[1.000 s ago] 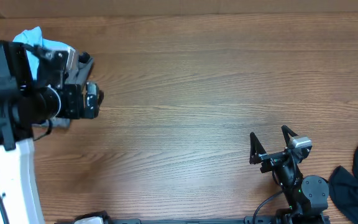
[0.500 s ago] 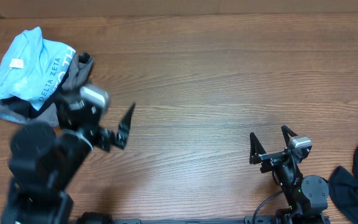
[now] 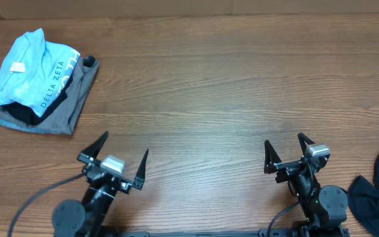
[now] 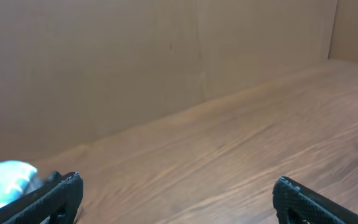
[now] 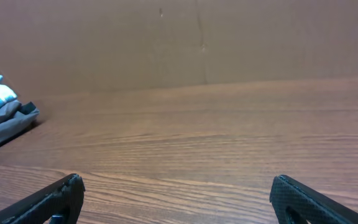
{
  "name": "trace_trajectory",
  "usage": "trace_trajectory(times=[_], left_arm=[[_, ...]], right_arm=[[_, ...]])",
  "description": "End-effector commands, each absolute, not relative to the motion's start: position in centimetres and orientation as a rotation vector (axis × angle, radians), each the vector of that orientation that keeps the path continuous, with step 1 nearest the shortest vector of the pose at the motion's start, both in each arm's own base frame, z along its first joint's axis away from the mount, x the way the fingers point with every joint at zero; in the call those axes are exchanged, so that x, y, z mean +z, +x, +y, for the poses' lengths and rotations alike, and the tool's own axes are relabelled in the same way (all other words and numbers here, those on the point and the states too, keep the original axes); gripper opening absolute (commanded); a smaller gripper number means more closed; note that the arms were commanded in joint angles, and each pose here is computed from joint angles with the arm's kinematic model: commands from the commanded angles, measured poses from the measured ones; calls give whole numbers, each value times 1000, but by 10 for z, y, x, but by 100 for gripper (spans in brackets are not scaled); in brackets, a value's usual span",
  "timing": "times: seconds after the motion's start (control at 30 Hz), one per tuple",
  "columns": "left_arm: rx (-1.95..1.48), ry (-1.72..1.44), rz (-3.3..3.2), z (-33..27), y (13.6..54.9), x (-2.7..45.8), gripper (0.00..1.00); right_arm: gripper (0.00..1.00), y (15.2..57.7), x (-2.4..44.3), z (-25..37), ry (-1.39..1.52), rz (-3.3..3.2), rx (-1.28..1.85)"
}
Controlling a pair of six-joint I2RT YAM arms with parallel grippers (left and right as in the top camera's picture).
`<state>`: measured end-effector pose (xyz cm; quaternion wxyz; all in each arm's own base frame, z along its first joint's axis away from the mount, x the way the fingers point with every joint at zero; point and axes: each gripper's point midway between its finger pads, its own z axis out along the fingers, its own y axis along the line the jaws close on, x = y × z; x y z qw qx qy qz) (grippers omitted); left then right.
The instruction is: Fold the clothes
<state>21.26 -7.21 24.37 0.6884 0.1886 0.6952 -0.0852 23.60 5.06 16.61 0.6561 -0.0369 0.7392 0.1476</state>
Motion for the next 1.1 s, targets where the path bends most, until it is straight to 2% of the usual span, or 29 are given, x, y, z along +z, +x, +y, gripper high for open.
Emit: trace_trajectory(times=[0.0, 0.3, 1.07], left_arm=[[-226, 388, 1570, -73, 216, 213, 100], [-237, 382, 1603, -75, 232, 161, 100], [-237, 382, 1594, -75, 232, 162, 100]], right_arm=[[100, 236, 168, 50, -88, 1662, 332], [100, 236, 168, 50, -88, 1662, 332], [100, 236, 168, 50, -88, 1662, 332]])
